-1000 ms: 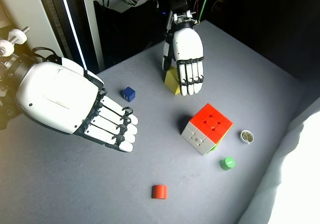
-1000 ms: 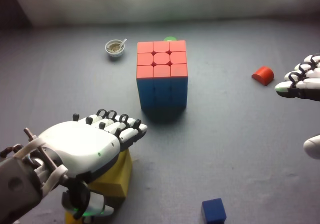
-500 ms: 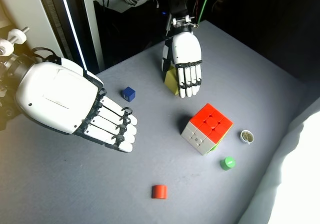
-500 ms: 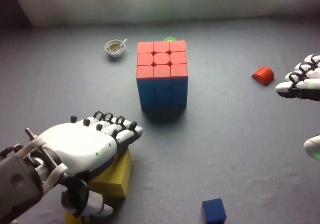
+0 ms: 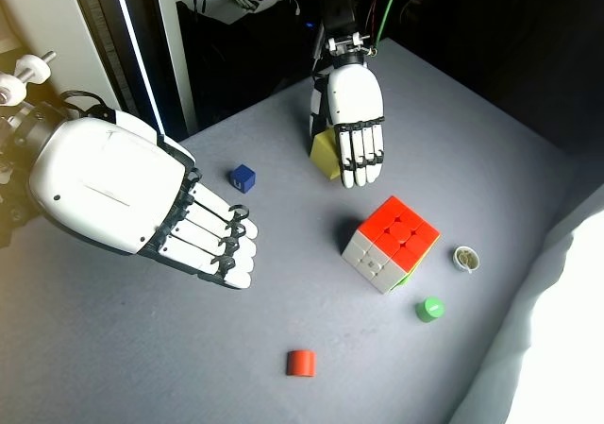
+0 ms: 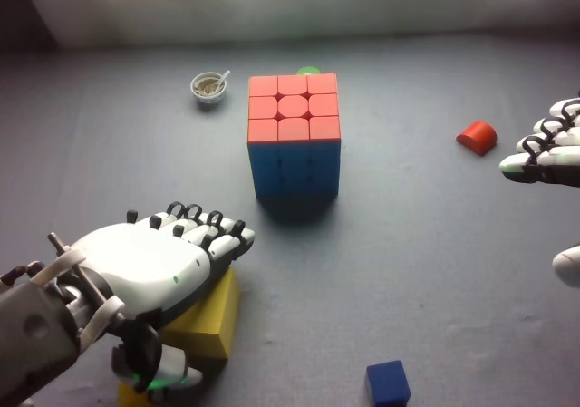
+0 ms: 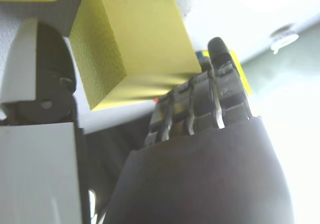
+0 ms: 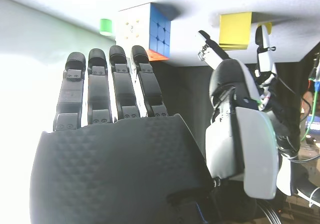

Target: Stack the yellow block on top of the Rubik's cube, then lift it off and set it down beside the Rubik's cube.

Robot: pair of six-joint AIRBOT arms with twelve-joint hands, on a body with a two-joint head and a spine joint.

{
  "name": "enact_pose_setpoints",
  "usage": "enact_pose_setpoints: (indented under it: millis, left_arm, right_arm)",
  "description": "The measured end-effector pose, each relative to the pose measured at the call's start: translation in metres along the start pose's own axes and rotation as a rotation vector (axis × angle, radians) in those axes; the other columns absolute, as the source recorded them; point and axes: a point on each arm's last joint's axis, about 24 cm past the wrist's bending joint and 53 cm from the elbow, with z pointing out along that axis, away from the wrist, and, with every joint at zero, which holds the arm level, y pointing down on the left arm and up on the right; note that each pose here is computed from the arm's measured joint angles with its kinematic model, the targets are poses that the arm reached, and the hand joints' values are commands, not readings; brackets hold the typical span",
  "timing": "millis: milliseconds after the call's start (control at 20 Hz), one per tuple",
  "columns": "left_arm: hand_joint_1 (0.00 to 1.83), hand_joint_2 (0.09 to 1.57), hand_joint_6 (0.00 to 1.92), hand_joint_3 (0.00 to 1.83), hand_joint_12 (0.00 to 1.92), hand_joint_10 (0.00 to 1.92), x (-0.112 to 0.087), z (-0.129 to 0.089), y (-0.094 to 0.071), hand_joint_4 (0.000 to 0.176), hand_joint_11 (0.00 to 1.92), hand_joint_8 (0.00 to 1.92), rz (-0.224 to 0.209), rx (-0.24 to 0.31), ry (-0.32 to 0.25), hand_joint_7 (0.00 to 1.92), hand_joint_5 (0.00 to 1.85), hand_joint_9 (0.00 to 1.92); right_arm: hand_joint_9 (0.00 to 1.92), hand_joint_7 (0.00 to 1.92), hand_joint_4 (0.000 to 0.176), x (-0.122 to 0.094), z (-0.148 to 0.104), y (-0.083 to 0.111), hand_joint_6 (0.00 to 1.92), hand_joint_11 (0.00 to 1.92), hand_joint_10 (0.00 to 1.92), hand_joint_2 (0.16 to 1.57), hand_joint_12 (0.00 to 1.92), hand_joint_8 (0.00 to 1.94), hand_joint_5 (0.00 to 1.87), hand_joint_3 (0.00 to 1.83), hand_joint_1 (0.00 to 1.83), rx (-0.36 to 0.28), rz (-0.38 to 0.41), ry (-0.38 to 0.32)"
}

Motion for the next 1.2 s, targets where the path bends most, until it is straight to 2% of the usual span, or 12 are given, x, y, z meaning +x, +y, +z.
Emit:
enact_pose_setpoints:
  millis: [200,300,350,450,500,550,600,800,900,950,1000,1200]
  left_arm:
    - [1.04,1.01,0.00,0.00,0.40,0.00,0.002,0.001,0.000,0.000,0.00,0.00,-0.001,0.000,0.005,0.00,0.00,0.00]
    - [1.02,1.02,0.00,0.00,0.51,0.01,0.001,0.001,0.000,0.000,0.00,0.00,-0.002,-0.002,0.003,0.00,0.00,0.04]
    - [1.05,1.07,0.01,0.01,0.52,0.01,0.002,0.001,0.000,0.000,0.00,0.01,-0.002,-0.002,0.004,0.07,0.04,0.08]
    - [1.23,1.10,0.04,0.01,0.92,0.06,0.001,0.001,0.000,0.000,0.00,0.04,-0.002,-0.002,0.003,0.49,0.40,0.48]
    - [1.25,1.11,0.02,0.00,1.00,0.03,0.001,0.001,0.000,0.000,0.00,0.02,-0.003,-0.003,0.001,0.56,0.46,0.55]
    - [1.35,1.14,1.01,0.00,0.98,0.97,0.000,0.001,0.000,0.000,0.19,0.71,-0.003,-0.003,-0.002,0.93,0.67,0.82]
    - [1.38,1.11,1.01,0.00,0.98,1.04,-0.002,0.001,-0.001,0.000,0.31,0.83,-0.004,0.000,-0.007,1.07,0.82,0.93]
    - [1.39,1.08,1.02,0.00,1.02,1.08,-0.002,0.001,-0.001,0.000,0.42,0.62,-0.007,-0.002,-0.009,1.18,0.87,1.00]
    - [1.39,1.08,1.01,0.00,1.06,1.05,-0.003,0.001,-0.001,0.000,0.28,0.70,-0.010,-0.002,-0.008,1.15,0.90,1.00]
    - [1.39,1.07,0.93,0.00,1.04,0.99,-0.003,0.002,-0.003,0.000,0.34,0.72,-0.018,0.000,-0.009,1.16,0.96,1.00]
    - [1.39,1.07,0.96,0.00,1.03,1.00,-0.004,0.003,-0.005,0.000,0.35,0.74,-0.029,0.000,-0.010,1.16,0.95,0.98]
    - [1.38,1.09,1.07,0.00,1.09,1.11,-0.022,0.008,-0.021,0.000,0.21,0.70,-0.008,0.021,-0.024,1.16,0.88,0.92]
  right_arm:
    - [0.06,0.10,0.000,0.000,0.000,0.000,0.01,0.02,0.01,1.21,0.02,0.01,0.12,0.00,0.00,0.000,-0.007,0.000]
    - [0.05,0.09,0.000,0.000,0.000,0.000,0.00,0.01,0.01,1.21,0.02,0.00,0.11,0.00,0.00,0.001,-0.010,0.000]
    - [0.05,0.10,0.000,0.000,0.000,0.000,0.00,0.02,0.01,1.21,0.02,0.00,0.11,0.00,0.00,0.000,-0.011,0.000]
    - [0.05,0.09,0.000,0.000,0.000,0.000,0.00,0.01,0.01,1.21,0.03,0.00,0.11,0.00,0.00,0.000,-0.014,0.000]
    - [0.05,0.09,0.000,0.000,0.000,0.000,0.00,0.01,0.01,1.21,0.03,0.00,0.11,0.00,0.00,0.001,-0.015,0.000]
    - [0.06,0.10,0.000,0.000,0.000,0.000,0.00,0.02,0.01,1.21,0.03,0.00,0.11,0.00,0.00,0.001,-0.016,0.000]
    - [0.06,0.10,0.000,0.000,0.000,0.000,0.00,0.00,0.00,1.21,0.11,0.00,0.12,0.00,0.00,0.001,-0.020,0.000]
    - [0.04,0.08,0.000,0.000,0.000,0.000,0.01,0.01,0.01,1.21,0.02,0.01,0.10,0.00,0.00,0.001,-0.026,0.000]
    - [0.06,0.10,0.000,0.000,0.000,0.000,0.01,0.03,0.01,1.21,0.04,0.01,0.12,0.00,0.00,0.001,-0.026,0.000]
    - [0.05,0.09,0.000,0.000,0.000,0.000,0.01,0.02,0.01,1.21,0.04,0.01,0.11,0.00,0.00,0.001,-0.026,0.000]
    - [0.06,0.10,0.000,0.000,0.000,0.000,0.00,0.00,0.00,1.21,0.11,0.00,0.12,0.00,0.00,0.002,-0.026,0.000]
    - [0.05,0.08,0.000,0.000,0.000,0.000,0.00,0.00,0.00,1.22,0.07,0.00,0.11,0.00,0.00,0.001,-0.027,0.000]
